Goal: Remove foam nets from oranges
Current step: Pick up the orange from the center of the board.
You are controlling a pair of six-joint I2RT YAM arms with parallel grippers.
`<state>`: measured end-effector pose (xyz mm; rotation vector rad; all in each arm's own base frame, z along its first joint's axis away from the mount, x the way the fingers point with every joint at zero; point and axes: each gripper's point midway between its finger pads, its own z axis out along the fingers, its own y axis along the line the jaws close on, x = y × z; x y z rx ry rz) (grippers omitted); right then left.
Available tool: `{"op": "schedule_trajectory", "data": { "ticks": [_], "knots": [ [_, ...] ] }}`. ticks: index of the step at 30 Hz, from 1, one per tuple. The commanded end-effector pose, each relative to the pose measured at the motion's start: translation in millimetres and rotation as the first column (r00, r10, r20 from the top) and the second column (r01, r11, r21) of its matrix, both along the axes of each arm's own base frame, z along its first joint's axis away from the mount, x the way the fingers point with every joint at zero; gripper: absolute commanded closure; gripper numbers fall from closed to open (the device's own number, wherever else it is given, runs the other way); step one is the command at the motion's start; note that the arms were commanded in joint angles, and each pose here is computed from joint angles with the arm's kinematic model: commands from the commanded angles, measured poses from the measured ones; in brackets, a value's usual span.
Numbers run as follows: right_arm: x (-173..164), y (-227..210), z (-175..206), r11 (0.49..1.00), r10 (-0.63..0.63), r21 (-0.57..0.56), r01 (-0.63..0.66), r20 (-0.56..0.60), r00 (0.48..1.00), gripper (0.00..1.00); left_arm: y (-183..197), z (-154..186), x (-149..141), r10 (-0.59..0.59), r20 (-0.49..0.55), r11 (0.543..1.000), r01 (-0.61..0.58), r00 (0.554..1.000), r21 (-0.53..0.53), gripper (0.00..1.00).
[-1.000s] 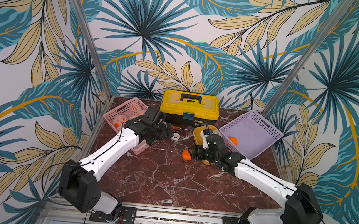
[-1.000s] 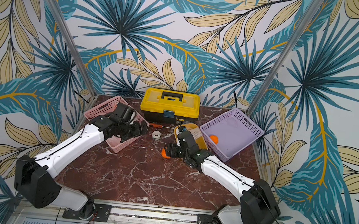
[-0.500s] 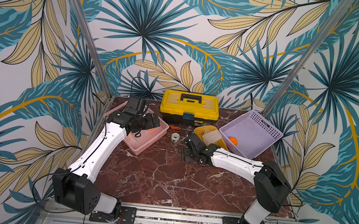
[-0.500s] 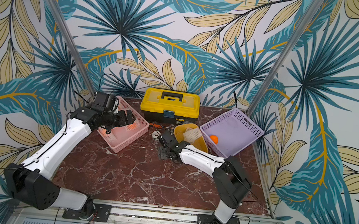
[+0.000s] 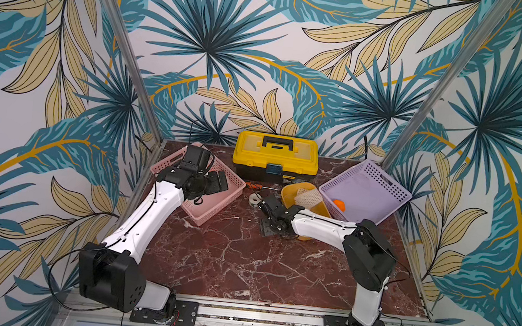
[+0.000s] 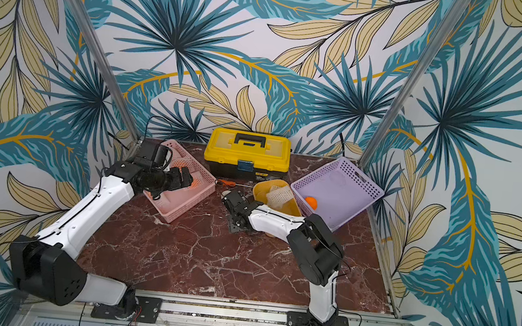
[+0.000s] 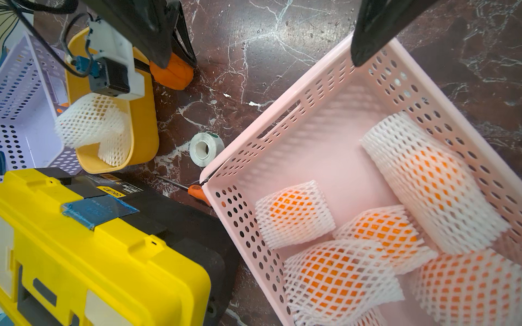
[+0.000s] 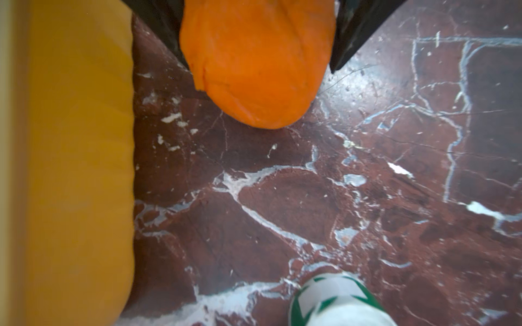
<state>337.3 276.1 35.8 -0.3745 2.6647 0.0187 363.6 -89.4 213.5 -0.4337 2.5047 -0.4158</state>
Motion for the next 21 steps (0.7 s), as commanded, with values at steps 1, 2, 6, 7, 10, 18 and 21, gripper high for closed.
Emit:
{"op": "schedule_trajectory", "data": {
  "ticks": [1, 2, 6, 7, 10, 18, 21],
  "knots": [
    [-1, -1, -8, 0.999, 0.001, -0.036, -0.001, -0.018, 1.0, 0.31, 1, 11, 1, 0.003, 0.038, 1.0, -0.002, 0.999, -0.02, 0.0],
    [0, 0, -10, 0.999, 0.005, -0.039, -0.005, -0.021, 1.0, 0.34, 1, 11, 1, 0.004, 0.036, 1.0, -0.003, 0.999, -0.021, 0.01],
    [3, 1, -4, 0.999, 0.006, -0.039, -0.007, -0.011, 1.0, 0.54, 1, 10, 1, 0.006, 0.032, 1.0, -0.005, 0.999, -0.025, 0.0],
    [3, 2, -1, 1.0, 0.007, -0.028, -0.007, -0.001, 1.0, 0.6, 1, 9, 0, 0.007, 0.032, 1.0, -0.006, 0.999, -0.023, 0.0],
    [5, 2, 14, 1.0, 0.002, 0.014, -0.003, 0.046, 0.999, 0.66, 2, 11, 0, 0.01, 0.038, 1.0, -0.009, 0.999, -0.02, 0.0],
    [3, 3, 66, 0.979, -0.003, 0.2, -0.033, 0.175, 0.985, 0.74, 5, 15, -1, 0.021, 0.051, 1.0, -0.02, 0.998, -0.017, 0.01],
    [2, 3, 104, 0.952, -0.006, 0.295, -0.084, 0.29, 0.957, 0.74, 6, 18, -3, 0.025, 0.058, 1.0, -0.024, 0.998, -0.016, 0.01]
  ]
}}
